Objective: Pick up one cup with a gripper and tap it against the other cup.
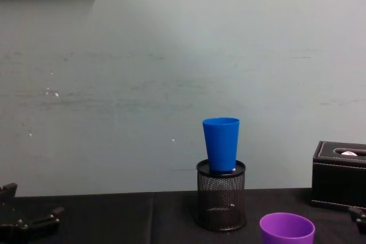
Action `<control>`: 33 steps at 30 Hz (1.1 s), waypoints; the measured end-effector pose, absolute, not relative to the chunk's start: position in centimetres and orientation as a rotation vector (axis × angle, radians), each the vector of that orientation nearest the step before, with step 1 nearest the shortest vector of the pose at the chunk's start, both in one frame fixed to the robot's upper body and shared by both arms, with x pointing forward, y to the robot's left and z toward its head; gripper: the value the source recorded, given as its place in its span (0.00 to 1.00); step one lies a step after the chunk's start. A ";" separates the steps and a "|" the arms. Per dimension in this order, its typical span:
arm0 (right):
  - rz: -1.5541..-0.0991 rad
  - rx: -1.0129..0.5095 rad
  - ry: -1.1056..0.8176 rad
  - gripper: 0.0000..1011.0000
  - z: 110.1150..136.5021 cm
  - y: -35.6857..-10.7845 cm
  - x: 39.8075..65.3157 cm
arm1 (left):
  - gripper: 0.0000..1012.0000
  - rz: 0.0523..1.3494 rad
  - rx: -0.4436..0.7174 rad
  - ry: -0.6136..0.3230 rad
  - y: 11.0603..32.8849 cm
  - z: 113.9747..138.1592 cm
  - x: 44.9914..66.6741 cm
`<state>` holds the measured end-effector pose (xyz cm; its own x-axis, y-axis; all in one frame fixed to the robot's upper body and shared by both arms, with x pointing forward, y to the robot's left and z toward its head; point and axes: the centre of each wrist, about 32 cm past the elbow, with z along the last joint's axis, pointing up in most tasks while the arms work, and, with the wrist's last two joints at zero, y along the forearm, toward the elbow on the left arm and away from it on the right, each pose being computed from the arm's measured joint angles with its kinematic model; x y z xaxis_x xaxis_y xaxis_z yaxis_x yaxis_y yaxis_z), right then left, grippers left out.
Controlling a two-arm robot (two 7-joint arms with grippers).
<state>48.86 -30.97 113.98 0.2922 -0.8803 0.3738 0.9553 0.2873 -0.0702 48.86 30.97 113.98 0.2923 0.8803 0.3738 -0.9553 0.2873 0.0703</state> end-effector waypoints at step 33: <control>-1.176 -0.179 -0.190 0.99 113.0 -31.9 46.8 | 1.00 1.248 0.304 -0.285 31.0 114.0 48.9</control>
<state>46.76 -31.91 112.97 0.3719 -0.8966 0.2404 0.9267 0.3736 -0.0400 48.86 30.97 113.98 0.2923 0.8803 0.3737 -0.9552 0.2874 0.0703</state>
